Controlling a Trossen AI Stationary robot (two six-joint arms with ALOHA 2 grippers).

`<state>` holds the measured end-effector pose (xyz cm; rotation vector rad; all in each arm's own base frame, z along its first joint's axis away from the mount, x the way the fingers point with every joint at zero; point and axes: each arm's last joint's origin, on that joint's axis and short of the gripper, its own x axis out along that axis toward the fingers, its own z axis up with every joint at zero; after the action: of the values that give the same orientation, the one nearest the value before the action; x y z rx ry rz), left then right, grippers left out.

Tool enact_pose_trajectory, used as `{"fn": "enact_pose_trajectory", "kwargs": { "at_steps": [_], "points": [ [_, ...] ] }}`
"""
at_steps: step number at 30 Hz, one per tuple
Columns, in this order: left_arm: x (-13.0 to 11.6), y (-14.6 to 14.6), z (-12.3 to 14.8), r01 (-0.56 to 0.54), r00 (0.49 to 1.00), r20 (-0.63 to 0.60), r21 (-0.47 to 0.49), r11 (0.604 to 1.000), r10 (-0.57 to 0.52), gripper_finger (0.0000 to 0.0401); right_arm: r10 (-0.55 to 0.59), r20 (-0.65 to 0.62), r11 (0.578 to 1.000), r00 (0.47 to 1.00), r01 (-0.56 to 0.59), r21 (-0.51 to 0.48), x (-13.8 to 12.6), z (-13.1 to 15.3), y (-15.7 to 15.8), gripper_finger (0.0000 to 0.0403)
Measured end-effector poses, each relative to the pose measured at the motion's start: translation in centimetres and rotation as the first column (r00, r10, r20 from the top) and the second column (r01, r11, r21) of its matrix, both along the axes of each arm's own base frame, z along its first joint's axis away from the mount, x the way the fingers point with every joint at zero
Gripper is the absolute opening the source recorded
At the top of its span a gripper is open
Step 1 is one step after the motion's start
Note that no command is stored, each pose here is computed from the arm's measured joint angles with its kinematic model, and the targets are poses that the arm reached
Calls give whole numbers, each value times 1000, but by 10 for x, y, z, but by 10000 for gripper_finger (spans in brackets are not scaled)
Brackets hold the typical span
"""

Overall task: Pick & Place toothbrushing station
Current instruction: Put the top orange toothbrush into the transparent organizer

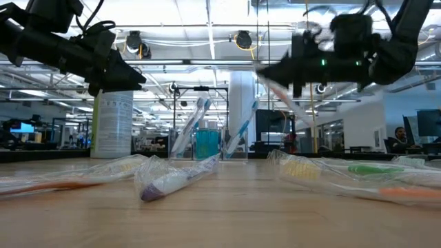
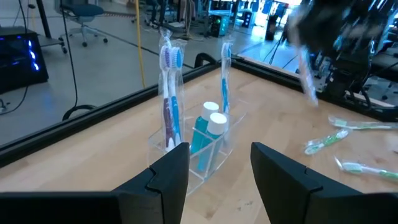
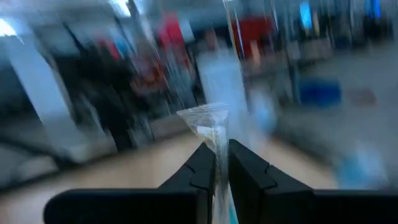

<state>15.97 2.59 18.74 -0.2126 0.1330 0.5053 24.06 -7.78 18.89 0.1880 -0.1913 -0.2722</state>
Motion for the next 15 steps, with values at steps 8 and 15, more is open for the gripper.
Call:
{"fn": "enact_pose_trajectory", "kwargs": {
  "at_steps": [8,15],
  "points": [
    [0,0,1,4,1000,-3,23,1000,-4,179,44,147,951,988,4,-308,30,47,18,24],
    [1,0,5,6,999,31,39,999,-7,180,-73,127,875,989,125,-468,71,54,11,24]
  ]
}}
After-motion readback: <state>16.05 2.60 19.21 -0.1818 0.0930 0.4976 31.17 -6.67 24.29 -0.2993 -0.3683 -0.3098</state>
